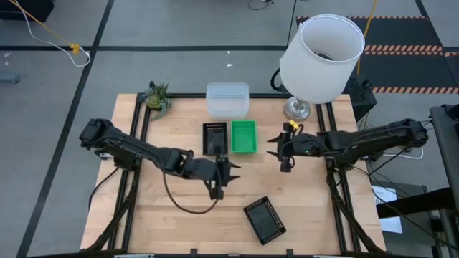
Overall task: Stack baskets by color
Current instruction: Stack the bottom black bin on the top stacked black bin
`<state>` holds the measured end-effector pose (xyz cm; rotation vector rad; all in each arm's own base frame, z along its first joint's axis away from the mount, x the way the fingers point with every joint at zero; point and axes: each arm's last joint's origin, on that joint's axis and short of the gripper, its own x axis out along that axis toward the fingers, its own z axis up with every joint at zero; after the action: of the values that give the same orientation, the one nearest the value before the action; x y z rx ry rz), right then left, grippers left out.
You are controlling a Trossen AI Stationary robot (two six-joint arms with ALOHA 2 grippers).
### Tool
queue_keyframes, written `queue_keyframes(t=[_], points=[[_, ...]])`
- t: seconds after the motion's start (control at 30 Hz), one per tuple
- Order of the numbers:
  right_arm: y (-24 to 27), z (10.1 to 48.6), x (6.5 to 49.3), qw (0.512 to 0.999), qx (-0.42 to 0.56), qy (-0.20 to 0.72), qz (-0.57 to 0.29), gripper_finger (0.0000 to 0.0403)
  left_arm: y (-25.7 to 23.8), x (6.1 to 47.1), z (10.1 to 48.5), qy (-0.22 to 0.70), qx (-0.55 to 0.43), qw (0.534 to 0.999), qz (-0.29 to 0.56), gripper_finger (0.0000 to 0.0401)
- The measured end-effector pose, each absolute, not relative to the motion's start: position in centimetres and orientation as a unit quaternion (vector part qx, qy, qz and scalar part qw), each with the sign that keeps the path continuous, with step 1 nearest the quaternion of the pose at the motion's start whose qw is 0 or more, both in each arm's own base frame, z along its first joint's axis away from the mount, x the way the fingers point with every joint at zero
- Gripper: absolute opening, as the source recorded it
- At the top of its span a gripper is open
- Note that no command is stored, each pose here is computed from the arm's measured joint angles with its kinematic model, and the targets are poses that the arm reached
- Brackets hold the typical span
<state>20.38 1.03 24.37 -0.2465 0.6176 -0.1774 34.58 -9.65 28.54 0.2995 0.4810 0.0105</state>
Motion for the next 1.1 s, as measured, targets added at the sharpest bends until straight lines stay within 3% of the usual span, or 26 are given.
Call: queue_keyframes(t=[0.17,0.3,0.63,0.83,1.1], points=[[1.0,24.9,19.0,0.937,-0.115,0.311,-0.111,0.0176,-11.6,37.2,28.4,0.260,0.148,0.954,-0.005,0.0200],[0.9,25.0,17.9,0.932,-0.104,0.323,-0.125,0.0176,-13.7,39.7,28.0,0.270,0.150,0.951,-0.023,0.0223],[1.0,25.3,17.0,0.935,-0.087,0.321,-0.125,0.0176,-20.6,44.2,25.0,0.274,0.108,0.951,-0.094,0.0210],[1.0,25.6,16.9,0.940,-0.083,0.307,-0.126,0.0176,-23.6,44.3,21.8,0.298,0.071,0.947,-0.099,0.0216],[2.0,26.0,16.6,0.952,-0.031,0.284,-0.112,0.0176,-26.6,44.4,20.4,0.278,0.031,0.955,-0.097,0.0216]])
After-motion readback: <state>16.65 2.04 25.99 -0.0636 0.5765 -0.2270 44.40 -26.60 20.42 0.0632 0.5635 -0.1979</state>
